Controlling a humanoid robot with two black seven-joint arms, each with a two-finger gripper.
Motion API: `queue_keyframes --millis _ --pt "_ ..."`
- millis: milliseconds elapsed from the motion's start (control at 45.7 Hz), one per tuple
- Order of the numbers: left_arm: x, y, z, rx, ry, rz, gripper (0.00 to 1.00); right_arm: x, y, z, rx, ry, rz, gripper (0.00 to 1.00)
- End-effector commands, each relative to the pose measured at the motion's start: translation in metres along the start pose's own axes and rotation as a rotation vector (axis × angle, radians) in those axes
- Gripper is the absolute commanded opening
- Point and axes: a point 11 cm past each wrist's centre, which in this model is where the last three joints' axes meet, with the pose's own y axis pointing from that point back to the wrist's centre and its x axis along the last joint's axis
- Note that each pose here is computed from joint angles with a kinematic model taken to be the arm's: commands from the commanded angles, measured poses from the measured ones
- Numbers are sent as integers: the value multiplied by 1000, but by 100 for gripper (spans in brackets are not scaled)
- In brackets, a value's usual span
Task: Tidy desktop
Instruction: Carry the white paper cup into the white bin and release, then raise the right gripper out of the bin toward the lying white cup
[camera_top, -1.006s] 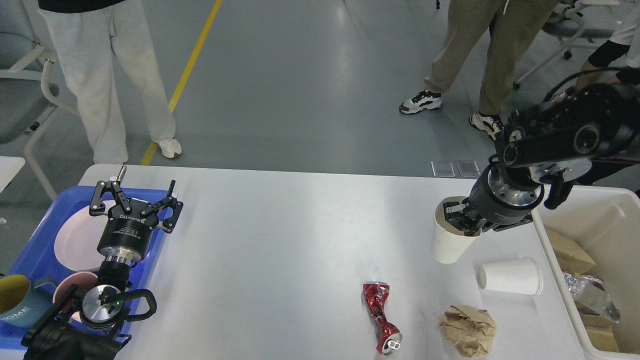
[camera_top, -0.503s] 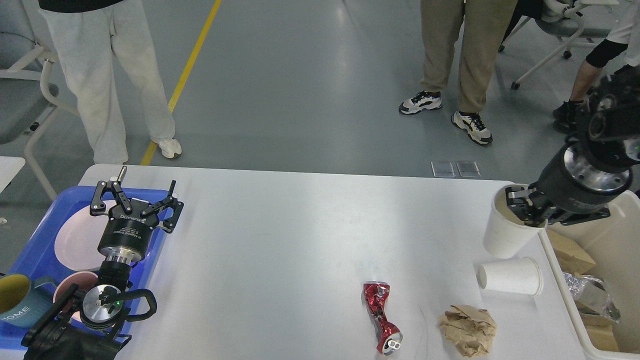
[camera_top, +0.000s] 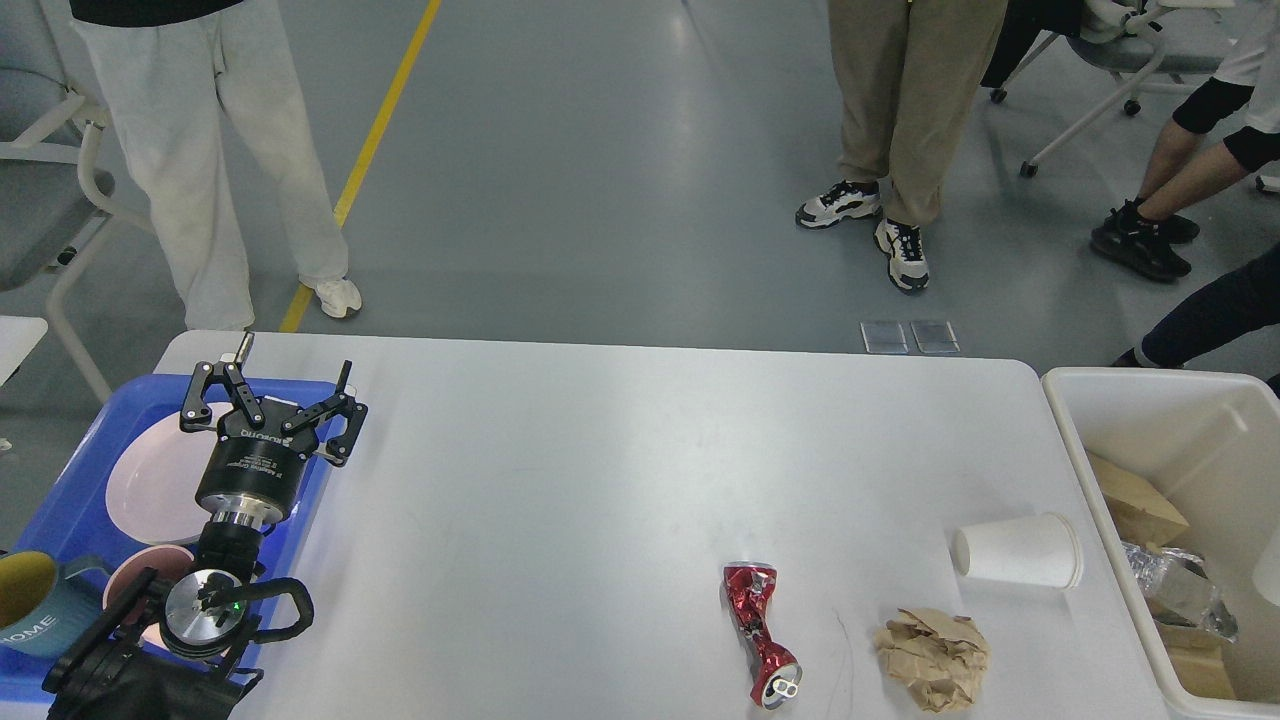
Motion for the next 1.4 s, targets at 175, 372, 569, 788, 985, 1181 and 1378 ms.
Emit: queue_keyframes --millis 175,372,569,788,985,1181,1378 --pt "0 0 0 -1 0 -1 96 -57 -105 -3 4 -56 215 0" --pt "0 0 0 0 0 -1 96 -93 -134 -23 10 0 353 0" --pt "0 0 0 -1 0 1 96 -103 -139 -29 11 17 407 0" --pt "0 0 0 -1 0 1 96 -106 -141 -25 6 20 408 18" --pt "0 0 0 -1 0 1 96 -103 -139 -23 5 16 493 100" --pt "0 0 0 -1 0 1 96 -98 -137 -20 0 11 499 100" --pt "0 0 0 0 0 -1 96 -72 -118 -19 9 -20 420 100"
